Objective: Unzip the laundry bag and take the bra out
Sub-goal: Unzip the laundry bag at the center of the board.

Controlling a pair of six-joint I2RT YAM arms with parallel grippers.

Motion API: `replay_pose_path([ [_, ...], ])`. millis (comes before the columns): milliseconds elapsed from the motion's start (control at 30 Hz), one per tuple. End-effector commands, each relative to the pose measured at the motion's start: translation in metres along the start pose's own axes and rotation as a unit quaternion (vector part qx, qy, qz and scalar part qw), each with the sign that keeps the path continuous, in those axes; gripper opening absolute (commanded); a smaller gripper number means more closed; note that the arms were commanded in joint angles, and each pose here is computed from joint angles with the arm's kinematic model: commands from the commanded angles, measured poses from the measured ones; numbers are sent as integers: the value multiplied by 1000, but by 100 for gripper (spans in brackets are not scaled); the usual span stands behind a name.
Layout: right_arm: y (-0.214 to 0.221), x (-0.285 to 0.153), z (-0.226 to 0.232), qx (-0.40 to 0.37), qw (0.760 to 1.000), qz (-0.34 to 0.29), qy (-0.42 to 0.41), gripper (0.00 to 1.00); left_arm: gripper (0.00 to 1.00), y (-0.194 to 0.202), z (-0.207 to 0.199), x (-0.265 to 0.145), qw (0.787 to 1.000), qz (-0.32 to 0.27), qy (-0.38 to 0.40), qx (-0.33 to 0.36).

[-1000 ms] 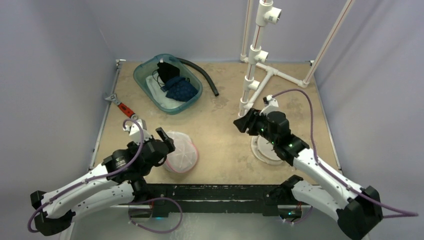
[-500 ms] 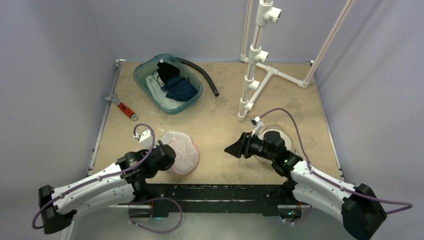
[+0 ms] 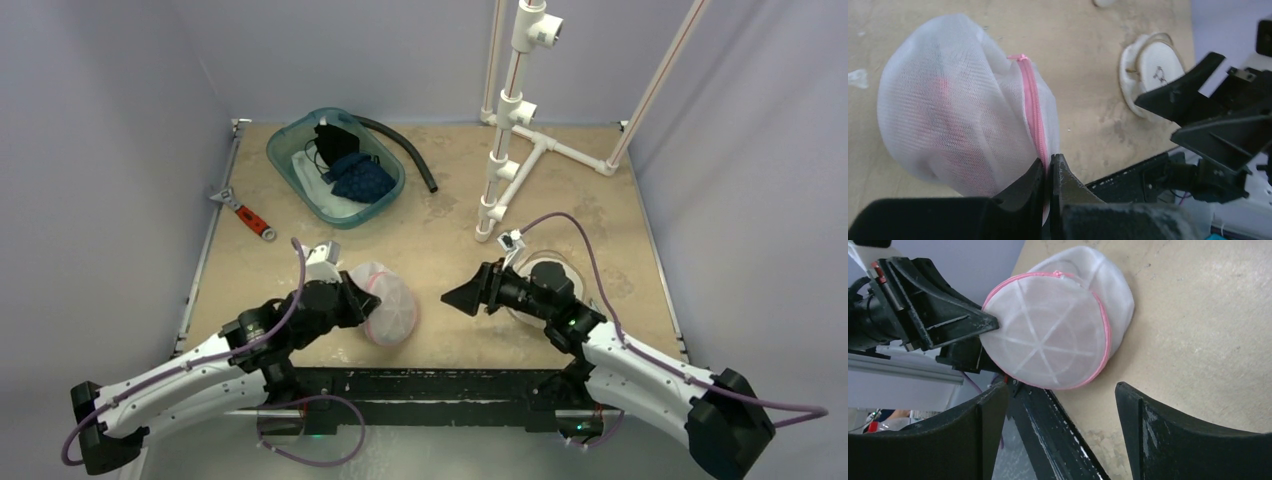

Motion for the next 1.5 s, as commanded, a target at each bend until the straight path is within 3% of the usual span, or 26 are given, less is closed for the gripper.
replay_pose_path([
  [0, -28, -3, 20, -49, 998, -27, -18, 82, 0, -14, -60, -22, 981, 26, 169, 91],
  [367, -19, -16, 35, -28, 996, -6, -84, 85, 0, -18, -121, -61, 890, 88, 380, 234],
  [467, -17, -24, 39, -21, 994, -19, -103, 84, 0, -18, -127, -62, 878, 94, 393, 255],
  [667, -8, -32, 37, -30, 992, -9, -118, 80, 0, -19, -134, -57, 876, 92, 395, 261],
  [833, -9, -38, 44, -34, 988, -31, -145, 48, 0, -20, -136, -52, 882, 86, 383, 262],
  [933, -17, -44, 54, -39, 984, -53, -167, 30, 0, -22, -131, -44, 898, 73, 347, 260],
  [1033, -26, -45, 59, -42, 984, -56, -164, 0, 1, -28, -121, -33, 924, 41, 284, 251],
  [1167, -37, -45, 63, -37, 986, -73, -148, 0, 63, -31, -102, -19, 952, 9, 209, 225],
  [1233, -43, -45, 65, -29, 987, -89, -134, 0, 85, -31, -90, -15, 963, -8, 179, 201],
  [1267, -47, -45, 65, -21, 987, -99, -123, 0, 89, -31, -84, -15, 967, -15, 171, 187],
  [1467, -62, -43, 57, 24, 985, -162, -61, 0, 92, -24, -45, -17, 985, -45, 146, 75],
])
Point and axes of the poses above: each gripper's point midway between its finger pads, its own x axis out along the fingers, its own z axis along the line the jaws close on, y = z × x, the point moved 8 cm from there along -x, back along the fingers, and after that the axes turned 11 degrees about -x, right-handed, at the moved point
